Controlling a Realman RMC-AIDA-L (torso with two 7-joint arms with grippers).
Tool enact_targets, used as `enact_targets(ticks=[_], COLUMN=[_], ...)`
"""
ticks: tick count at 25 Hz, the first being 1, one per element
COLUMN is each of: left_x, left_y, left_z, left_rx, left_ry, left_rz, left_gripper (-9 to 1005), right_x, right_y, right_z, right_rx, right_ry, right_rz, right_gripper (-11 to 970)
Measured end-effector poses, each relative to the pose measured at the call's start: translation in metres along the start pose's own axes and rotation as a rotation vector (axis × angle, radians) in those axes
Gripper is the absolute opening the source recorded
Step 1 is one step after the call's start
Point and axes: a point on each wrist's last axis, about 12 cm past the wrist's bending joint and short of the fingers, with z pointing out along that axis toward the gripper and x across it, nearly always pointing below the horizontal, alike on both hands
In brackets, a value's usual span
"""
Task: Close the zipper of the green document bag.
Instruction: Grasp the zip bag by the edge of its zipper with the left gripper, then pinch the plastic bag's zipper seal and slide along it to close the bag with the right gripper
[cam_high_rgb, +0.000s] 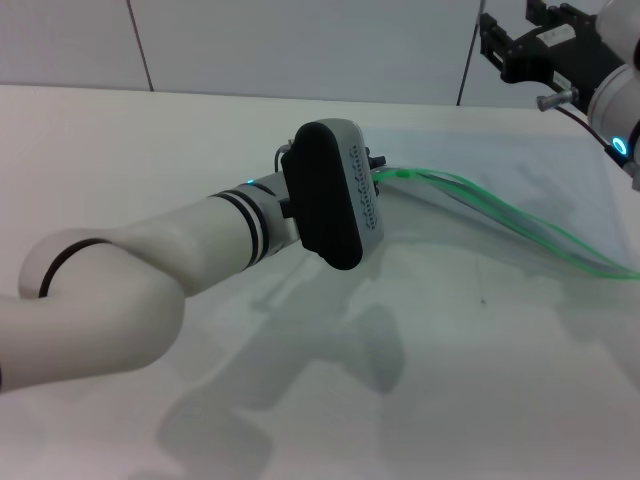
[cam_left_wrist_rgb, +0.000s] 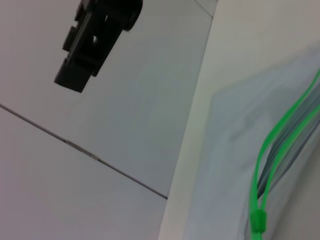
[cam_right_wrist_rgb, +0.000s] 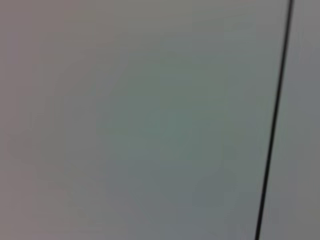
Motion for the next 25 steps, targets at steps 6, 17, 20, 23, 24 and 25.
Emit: enact_targets(ticks=[6, 17, 20, 23, 24, 25], left_x=[-0.003, -0.004, -0.004, -0.003, -0.003, -0.003], left_y=[0.003, 0.002, 0.002, 0.002, 0.002, 0.002], left_z=[-0.011, -0.014, -0.014, -0.014, -0.014, -0.014], left_rx=[-0.039, -0.033, -0.033, -0.033, -0.033, -0.033], left_ry=[-0.021, -0.023, -0.023, -0.022, -0.022, -0.022], left_rz=[-0.048, -0.039, -0.04, -0.039, -0.038, -0.038], left_gripper=[54, 55, 54, 54, 54, 54], right_x=[-0.009, -0.011, -0.015, -0.016, -0.016, -0.015], right_y=[0.007, 0.025, 0.025, 0.024, 0.024, 0.023], right_z=[-0.01, -0.02, -0.027, -0.034, -0.034, -0.035], right_rx=[-0.059, -0.234, -0.294, -0.389, -0.389, -0.408], right_ry=[0.018, 0.118, 0.124, 0.142, 0.142, 0.153], right_rz=[-0.06, -0.252, -0.272, -0.297, -0.297, -0.31], right_gripper=[512, 510, 510, 509, 507, 505])
